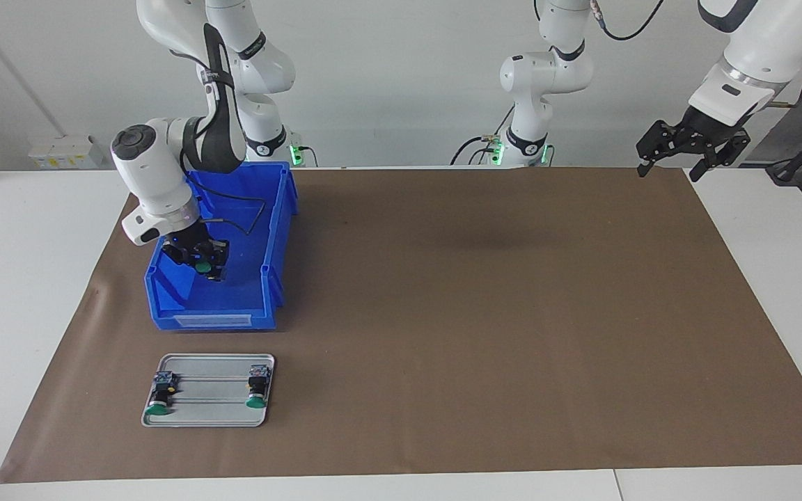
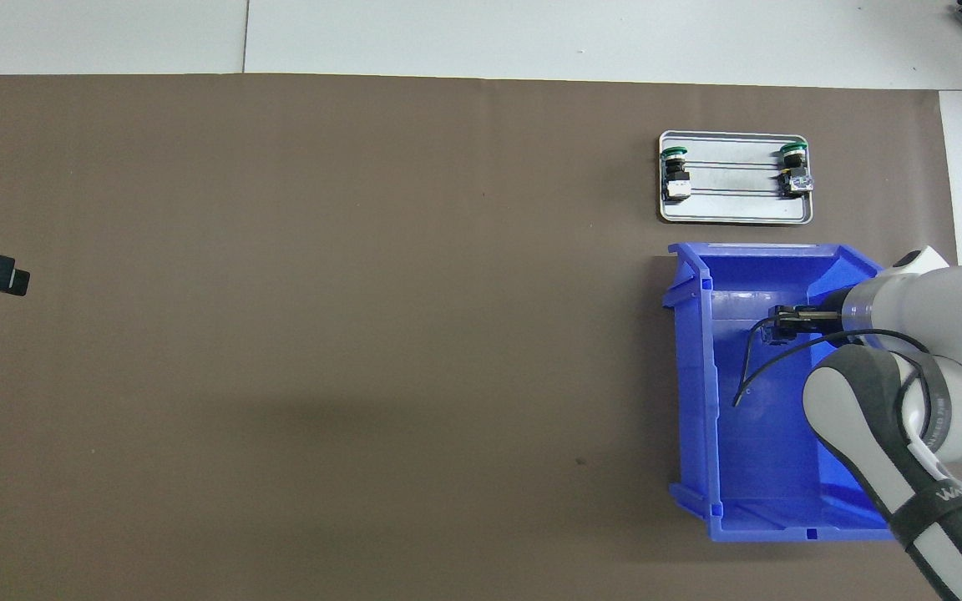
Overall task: Place and press button with both arms
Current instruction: 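Carry the button over the blue bin and open the right gripper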
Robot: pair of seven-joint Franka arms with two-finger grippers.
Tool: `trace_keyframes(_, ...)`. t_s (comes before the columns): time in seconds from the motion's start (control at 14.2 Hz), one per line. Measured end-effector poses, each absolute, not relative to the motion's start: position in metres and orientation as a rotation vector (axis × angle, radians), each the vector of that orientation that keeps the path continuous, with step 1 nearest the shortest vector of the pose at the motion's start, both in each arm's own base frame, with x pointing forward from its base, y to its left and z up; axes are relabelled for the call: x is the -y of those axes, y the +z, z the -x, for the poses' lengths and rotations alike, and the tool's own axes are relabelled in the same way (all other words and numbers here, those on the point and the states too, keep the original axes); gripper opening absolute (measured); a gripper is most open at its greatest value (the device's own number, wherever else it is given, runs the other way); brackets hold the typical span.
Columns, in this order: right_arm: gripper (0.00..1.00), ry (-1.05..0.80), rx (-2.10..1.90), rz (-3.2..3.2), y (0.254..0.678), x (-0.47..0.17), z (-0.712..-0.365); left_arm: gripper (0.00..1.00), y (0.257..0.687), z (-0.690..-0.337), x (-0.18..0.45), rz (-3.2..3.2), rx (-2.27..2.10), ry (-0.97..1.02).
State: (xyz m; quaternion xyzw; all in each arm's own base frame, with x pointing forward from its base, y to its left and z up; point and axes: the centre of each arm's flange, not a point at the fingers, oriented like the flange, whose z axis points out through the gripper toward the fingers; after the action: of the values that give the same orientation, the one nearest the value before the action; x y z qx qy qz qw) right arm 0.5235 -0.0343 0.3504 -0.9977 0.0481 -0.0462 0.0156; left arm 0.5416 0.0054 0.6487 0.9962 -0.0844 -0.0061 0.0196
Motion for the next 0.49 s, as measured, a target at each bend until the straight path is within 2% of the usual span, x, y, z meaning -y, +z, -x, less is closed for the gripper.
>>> trace_keyframes(0.35, 0.37, -0.131, -0.166, 3.098, 0.331, 0.018, -0.528, 1.00, 0.649, -0.542, -0.005, -3.091, 0.262, -0.019)
trace_keyframes(0.42, 0.38, -0.126, -0.177, 3.096, 0.330, 0.011, -0.528, 1.00, 0.649, -0.542, -0.005, -3.091, 0.262, -0.019)
trace_keyframes(0.49, 0.44, -0.125, -0.179, 3.095, 0.329, 0.008, -0.528, 1.00, 0.649, -0.542, -0.005, -3.091, 0.262, -0.019)
